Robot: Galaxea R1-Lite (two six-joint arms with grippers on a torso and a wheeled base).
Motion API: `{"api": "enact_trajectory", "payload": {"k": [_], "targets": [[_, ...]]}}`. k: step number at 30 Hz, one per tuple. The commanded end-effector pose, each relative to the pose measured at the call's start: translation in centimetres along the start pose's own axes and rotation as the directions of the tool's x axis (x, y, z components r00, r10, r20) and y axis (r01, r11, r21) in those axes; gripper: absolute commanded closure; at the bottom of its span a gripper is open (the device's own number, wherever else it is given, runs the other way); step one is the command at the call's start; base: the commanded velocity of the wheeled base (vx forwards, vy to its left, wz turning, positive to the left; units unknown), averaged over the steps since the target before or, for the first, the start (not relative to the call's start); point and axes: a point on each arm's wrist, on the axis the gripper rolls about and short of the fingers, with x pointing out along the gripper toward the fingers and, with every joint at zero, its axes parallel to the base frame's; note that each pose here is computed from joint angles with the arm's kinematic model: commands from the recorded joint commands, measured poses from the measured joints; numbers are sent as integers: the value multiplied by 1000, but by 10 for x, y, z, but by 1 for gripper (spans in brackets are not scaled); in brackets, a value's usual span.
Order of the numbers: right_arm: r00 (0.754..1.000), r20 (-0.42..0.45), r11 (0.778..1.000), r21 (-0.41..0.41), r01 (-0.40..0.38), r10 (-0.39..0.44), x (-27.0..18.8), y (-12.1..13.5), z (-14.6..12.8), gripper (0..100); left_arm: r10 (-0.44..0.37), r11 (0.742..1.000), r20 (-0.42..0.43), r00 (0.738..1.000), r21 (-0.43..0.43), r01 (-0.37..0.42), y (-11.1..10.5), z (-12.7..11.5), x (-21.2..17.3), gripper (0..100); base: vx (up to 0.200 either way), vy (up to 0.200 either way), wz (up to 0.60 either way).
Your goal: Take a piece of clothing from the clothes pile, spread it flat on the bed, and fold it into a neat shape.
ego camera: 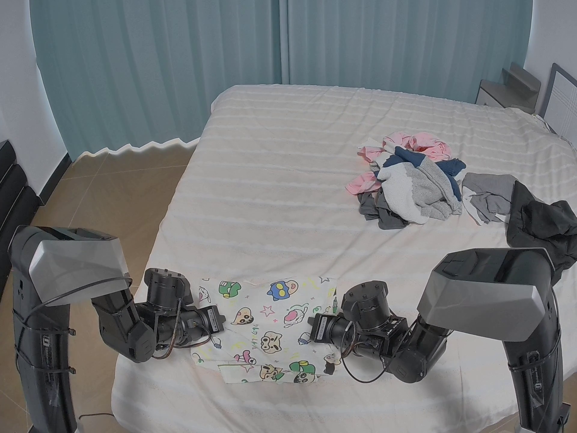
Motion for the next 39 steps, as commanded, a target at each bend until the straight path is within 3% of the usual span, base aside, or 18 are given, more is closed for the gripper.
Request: {"api": "enact_trajectory", "payload": {"k": [1, 6, 19, 39], "targets": [[999, 41, 1000, 1, -31, 31, -18, 12, 17, 100, -37, 999, 34, 999, 21, 36, -19, 5, -21, 100, 0, 0, 0], [994, 87, 998, 1, -69, 68, -46, 26, 36, 100, -104, 994, 104, 989, -16, 107, -46, 19, -51, 100, 0, 0, 0], [990, 103, 996, -2, -93, 93, -93, 34, 45, 100, -201, 976, 135, 970, -61, 210, -82, 26, -89, 100, 0, 0, 0], [990, 115, 996, 4, -88, 87, -111, 31, 48, 100, -230, 971, 111, 967, -35, 235, -96, 19, -85, 100, 0, -180, 0]]}}
